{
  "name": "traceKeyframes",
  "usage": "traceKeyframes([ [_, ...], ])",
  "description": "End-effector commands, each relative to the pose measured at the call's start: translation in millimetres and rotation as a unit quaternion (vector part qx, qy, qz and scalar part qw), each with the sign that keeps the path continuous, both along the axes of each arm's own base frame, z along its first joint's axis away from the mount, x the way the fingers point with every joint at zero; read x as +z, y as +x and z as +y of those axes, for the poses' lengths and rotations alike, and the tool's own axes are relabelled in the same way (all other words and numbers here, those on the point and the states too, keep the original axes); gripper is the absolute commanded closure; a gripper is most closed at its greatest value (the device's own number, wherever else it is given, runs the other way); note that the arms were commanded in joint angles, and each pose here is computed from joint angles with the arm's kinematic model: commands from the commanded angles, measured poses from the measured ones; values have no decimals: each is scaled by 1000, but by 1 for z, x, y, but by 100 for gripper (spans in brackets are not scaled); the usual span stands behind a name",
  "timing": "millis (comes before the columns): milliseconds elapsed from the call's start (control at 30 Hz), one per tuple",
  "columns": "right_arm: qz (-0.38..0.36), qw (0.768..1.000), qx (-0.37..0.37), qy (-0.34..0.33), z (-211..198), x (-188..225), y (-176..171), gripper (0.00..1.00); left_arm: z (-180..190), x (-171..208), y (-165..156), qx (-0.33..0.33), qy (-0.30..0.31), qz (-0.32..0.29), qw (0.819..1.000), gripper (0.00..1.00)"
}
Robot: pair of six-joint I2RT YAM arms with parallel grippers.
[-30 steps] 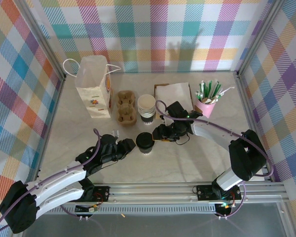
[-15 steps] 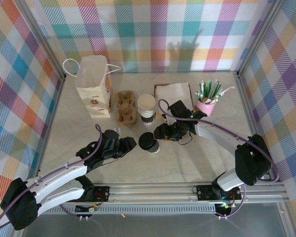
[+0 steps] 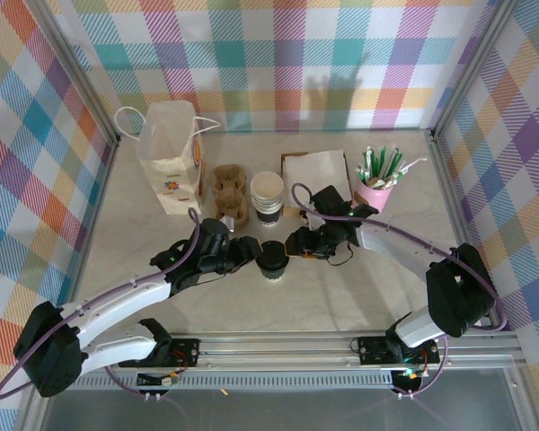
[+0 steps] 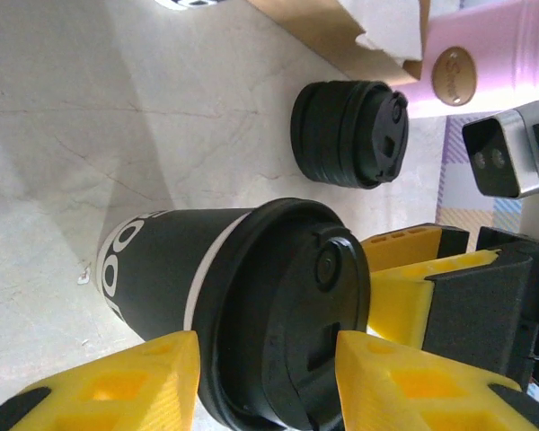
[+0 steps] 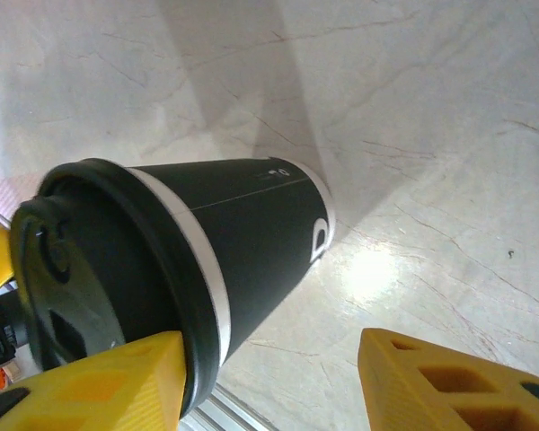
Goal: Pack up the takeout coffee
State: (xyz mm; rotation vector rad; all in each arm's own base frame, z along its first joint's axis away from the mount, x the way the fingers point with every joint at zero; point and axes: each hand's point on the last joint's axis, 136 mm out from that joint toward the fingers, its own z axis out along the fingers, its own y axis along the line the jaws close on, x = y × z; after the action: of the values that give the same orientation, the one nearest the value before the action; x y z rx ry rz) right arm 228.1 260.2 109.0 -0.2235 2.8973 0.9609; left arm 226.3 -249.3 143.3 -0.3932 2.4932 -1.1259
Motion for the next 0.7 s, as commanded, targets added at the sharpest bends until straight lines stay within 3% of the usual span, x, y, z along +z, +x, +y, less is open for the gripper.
traceKeyframes([
  [0, 2, 1000, -1, 10, -2, -1, -1, 46, -12, 1, -3, -33, 4, 4, 999, 56],
  [400, -12, 999, 12, 32, 1, 19, 1, 37, 7, -38, -18, -28, 95, 67, 993, 57],
  [667, -98, 993, 46, 36, -1, 50, 7, 31, 3, -26, -14, -32, 90, 57, 994, 57],
])
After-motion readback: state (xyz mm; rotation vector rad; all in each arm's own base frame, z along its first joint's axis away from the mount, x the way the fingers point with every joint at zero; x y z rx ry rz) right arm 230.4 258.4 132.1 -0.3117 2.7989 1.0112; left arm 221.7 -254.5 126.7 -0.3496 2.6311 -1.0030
